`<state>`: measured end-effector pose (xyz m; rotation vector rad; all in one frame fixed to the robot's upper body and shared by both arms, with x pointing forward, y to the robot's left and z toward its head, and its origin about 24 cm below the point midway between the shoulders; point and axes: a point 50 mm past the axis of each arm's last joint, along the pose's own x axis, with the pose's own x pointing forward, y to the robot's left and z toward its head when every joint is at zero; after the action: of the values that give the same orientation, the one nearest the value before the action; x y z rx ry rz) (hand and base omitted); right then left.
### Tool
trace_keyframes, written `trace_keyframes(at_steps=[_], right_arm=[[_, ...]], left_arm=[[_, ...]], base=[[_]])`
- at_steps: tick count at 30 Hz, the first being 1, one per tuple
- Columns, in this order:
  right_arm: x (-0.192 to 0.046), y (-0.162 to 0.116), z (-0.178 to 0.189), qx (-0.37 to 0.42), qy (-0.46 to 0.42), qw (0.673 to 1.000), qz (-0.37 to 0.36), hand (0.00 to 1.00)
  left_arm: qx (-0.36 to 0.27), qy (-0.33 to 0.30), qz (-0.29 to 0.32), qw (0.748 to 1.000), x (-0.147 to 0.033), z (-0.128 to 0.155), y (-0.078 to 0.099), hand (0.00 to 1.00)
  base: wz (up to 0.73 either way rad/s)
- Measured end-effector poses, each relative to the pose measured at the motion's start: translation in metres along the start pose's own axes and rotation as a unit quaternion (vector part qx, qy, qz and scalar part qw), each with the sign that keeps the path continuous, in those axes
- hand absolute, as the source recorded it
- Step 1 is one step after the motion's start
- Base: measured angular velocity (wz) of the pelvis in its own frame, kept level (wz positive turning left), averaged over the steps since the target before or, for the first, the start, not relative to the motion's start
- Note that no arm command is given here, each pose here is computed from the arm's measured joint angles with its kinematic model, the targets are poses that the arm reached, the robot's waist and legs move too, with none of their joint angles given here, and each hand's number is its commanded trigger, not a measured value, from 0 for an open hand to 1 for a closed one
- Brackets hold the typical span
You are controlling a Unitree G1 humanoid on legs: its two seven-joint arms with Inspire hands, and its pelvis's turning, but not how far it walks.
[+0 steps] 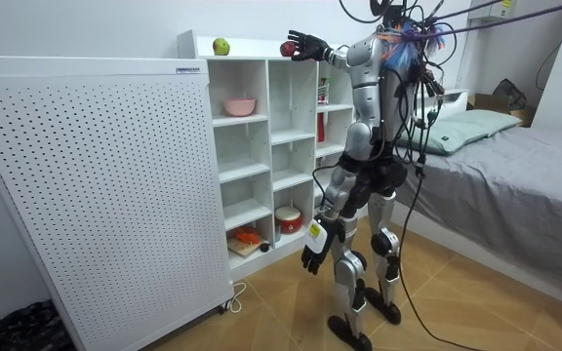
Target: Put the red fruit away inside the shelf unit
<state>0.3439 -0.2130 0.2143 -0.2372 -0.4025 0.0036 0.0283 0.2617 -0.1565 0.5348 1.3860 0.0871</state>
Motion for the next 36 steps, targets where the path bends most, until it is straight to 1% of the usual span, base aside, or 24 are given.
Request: trace_keyframes(at_steps=[6, 25, 26, 27, 28, 29, 36], right_arm=[[0.0016, 0.0, 0.0031, 0.007, -0.004, 1.0, 0.015, 0.0], [0.0031, 0.0002, 0.0022, 0.006, -0.001, 1.0, 0.029, 0.0], [0.0031, 0.0004, 0.0021, 0.006, -0.001, 1.0, 0.03, 0.2], [0.0031, 0.0009, 0.002, 0.005, -0.001, 1.0, 0.031, 0.55], [0.0031, 0.0014, 0.0018, 0.005, -0.001, 0.999, 0.032, 0.95], [0.0031, 0.0018, 0.0016, 0.005, 0.0, 0.999, 0.033, 1.0], [0.0031, 0.0048, 0.0001, 0.002, 0.003, 0.999, 0.034, 1.0]], left_arm=[[0.0, -0.001, 0.0, 1.0, 0.0001, 0.0009, 0.0003, 0.0], [0.0, 0.002, -0.002, 1.0, 0.0, -0.0006, -0.0003, 0.0], [0.0, 0.002, -0.002, 1.0, -0.0001, -0.0006, -0.0003, 0.0], [0.0, 0.002, -0.002, 1.0, -0.0001, -0.0006, -0.0004, 0.0], [0.0, 0.002, -0.002, 1.0, -0.0001, -0.0007, -0.0003, 0.0], [0.0, 0.002, -0.002, 1.0, 0.0, -0.0007, -0.0002, 0.0], [0.001, 0.001, -0.001, 1.0, 0.0001, -0.0005, 0.0009, 0.0]], base=[[0.0], [0.0], [0.0], [0.0], [0.0], [0.0], [0.0]])
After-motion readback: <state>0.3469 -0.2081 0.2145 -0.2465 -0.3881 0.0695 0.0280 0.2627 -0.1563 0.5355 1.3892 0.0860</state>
